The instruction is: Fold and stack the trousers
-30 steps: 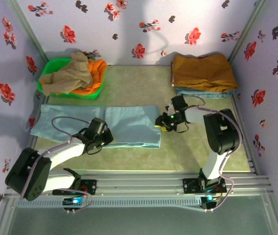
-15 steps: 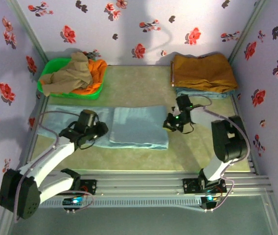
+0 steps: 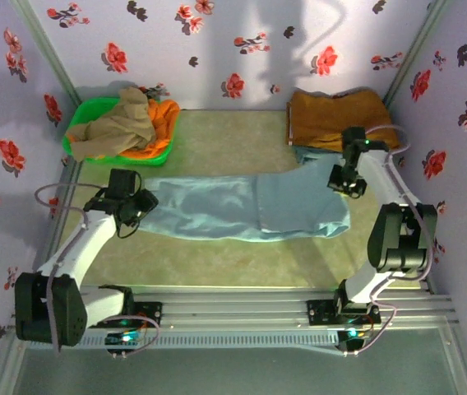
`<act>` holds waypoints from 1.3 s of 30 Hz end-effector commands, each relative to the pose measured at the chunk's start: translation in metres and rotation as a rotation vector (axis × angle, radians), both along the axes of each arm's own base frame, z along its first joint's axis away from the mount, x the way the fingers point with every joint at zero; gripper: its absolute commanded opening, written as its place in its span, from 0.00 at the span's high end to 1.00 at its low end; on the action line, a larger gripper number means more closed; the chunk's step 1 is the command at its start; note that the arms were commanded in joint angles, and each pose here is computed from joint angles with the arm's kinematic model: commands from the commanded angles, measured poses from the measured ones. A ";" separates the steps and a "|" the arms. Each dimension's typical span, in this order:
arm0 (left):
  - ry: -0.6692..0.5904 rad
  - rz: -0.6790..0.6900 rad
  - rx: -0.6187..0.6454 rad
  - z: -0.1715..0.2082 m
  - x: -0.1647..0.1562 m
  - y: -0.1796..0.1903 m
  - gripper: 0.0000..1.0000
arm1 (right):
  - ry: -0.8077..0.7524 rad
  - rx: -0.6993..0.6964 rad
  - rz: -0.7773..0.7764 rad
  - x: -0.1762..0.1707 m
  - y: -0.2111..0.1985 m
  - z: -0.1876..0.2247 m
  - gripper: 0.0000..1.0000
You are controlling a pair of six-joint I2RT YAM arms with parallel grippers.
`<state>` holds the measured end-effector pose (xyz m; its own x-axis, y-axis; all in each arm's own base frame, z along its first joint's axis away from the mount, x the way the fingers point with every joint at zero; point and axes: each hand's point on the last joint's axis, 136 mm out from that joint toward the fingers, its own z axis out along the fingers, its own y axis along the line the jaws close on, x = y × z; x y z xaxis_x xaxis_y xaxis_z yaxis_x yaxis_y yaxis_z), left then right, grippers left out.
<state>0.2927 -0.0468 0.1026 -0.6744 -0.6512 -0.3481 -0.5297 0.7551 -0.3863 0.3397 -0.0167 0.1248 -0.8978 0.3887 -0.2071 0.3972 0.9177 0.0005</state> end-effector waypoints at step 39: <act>0.132 -0.354 -0.214 -0.107 0.006 -0.078 1.00 | -0.185 0.551 0.438 -0.013 0.447 0.097 1.00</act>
<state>0.3184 -0.1015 0.0164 -0.8461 -0.4927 -0.2034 -0.3558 0.8062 -0.4728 0.3228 0.4000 0.2087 -0.9713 0.0577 -0.2310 -0.0590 0.8815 0.4684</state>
